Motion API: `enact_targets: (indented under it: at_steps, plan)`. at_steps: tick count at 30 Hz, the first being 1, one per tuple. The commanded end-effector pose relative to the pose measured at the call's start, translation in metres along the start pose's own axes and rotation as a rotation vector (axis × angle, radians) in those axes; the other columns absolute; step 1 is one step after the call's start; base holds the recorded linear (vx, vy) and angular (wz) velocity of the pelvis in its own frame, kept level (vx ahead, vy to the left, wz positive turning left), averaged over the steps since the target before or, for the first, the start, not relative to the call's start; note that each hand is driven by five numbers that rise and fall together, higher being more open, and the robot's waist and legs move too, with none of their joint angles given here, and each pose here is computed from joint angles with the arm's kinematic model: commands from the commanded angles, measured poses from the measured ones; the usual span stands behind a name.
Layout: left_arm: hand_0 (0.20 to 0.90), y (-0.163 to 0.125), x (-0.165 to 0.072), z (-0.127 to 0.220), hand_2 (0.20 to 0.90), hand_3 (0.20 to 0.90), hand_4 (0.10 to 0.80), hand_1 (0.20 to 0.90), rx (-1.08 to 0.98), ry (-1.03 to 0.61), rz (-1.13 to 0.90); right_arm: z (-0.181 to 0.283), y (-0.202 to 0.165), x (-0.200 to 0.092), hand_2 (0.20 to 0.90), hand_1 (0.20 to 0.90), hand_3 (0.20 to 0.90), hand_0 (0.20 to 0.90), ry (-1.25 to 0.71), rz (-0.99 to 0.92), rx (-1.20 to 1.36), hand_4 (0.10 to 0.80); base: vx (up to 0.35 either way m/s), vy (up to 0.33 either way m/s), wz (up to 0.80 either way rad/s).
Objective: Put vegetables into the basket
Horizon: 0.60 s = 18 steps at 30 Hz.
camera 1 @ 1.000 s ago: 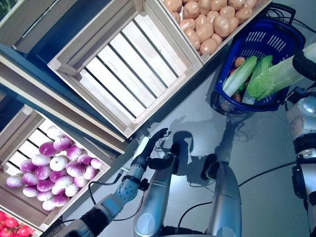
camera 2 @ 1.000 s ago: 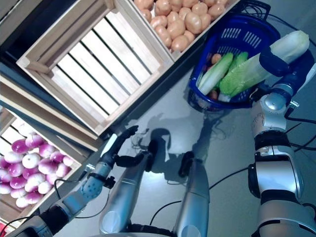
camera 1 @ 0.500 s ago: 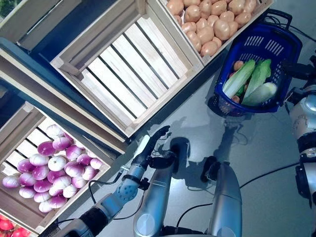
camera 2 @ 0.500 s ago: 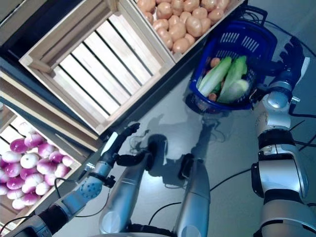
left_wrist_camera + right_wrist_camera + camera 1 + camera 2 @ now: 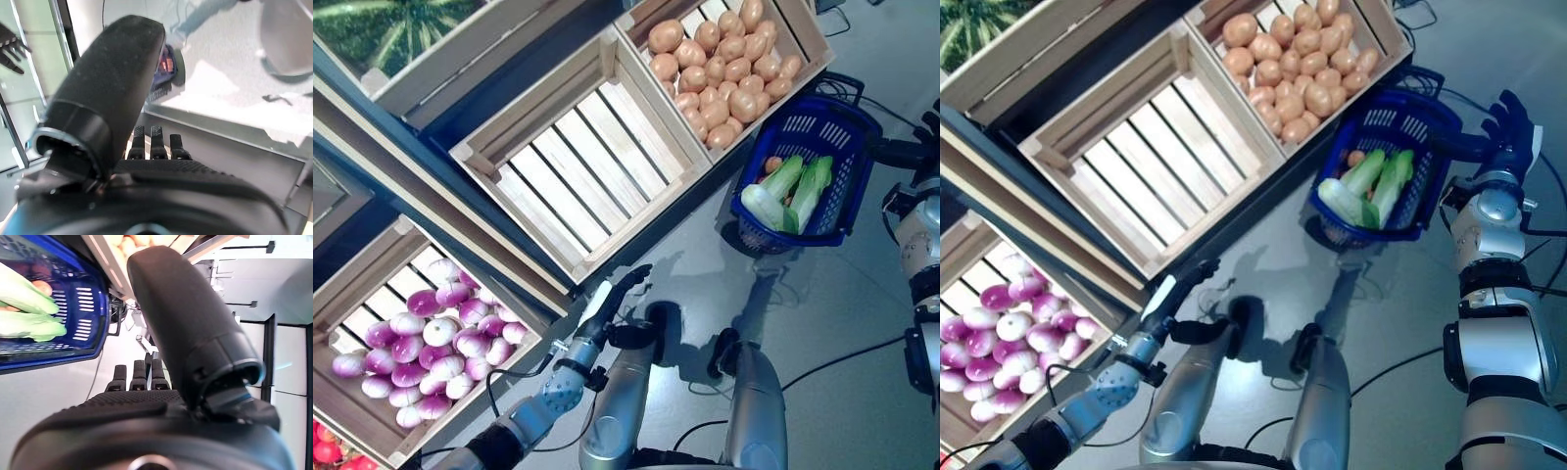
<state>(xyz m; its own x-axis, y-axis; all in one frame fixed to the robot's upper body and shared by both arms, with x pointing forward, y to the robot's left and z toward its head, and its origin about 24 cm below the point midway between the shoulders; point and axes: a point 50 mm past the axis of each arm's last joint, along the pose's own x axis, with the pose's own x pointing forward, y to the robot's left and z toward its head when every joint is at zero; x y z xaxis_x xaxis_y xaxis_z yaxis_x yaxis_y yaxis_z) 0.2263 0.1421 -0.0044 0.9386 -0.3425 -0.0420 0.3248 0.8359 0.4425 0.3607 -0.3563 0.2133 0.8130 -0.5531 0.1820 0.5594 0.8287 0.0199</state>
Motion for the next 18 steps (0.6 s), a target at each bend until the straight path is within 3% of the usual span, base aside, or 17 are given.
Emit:
enact_targets:
  at_steps: [1,6,11,12,15,16,17,18]
  plan:
    - [0.9,-0.003,-0.005,0.02,0.9,0.9,0.8,0.9,-0.006,-0.138,-0.03,0.075,-0.022,0.009,0.9,0.9,0.9,0.9,-0.246,0.016,0.02,0.8,0.076,0.0,0.12]
    - [0.9,-0.008,-0.008,-0.003,0.9,0.9,0.8,0.9,-0.001,-0.026,-0.052,0.052,-0.007,0.006,0.9,0.9,0.9,0.9,-0.184,0.127,0.04,0.8,0.103,0.024,-0.13]
    - [0.9,-0.016,-0.011,-0.031,0.9,0.9,0.8,0.9,-0.014,0.135,-0.054,-0.013,0.017,-0.013,0.9,0.9,0.9,0.9,-0.031,0.245,0.118,0.8,0.114,0.065,-0.18]
    - [0.9,-0.019,-0.013,-0.045,0.9,0.9,0.8,0.9,-0.028,0.219,-0.05,-0.061,0.032,-0.035,0.9,0.9,0.9,0.9,0.089,0.296,0.164,0.8,0.112,0.057,-0.09]
    - [0.9,-0.024,-0.015,-0.061,0.9,0.9,0.8,0.9,-0.043,0.319,-0.057,-0.125,0.056,-0.082,0.9,0.9,0.9,0.9,0.262,0.351,0.265,0.8,0.077,0.042,-0.15]
    - [0.9,-0.024,-0.015,-0.061,0.9,0.9,0.8,0.9,-0.043,0.319,-0.057,-0.125,0.056,-0.082,0.9,0.9,0.9,0.9,0.262,0.351,0.265,0.8,0.034,0.029,-0.15]
    - [0.9,-0.031,-0.021,-0.074,0.9,0.9,0.8,0.9,-0.073,0.394,-0.064,-0.168,0.067,-0.124,0.9,0.9,0.9,0.9,0.392,0.385,0.305,0.8,0.02,0.027,-0.12]
    - [0.9,-0.034,-0.024,-0.079,0.9,0.9,0.8,0.9,-0.095,0.433,-0.07,-0.187,0.07,-0.147,0.9,0.9,0.9,0.9,0.468,0.395,0.329,0.8,0.016,0.033,-0.09]
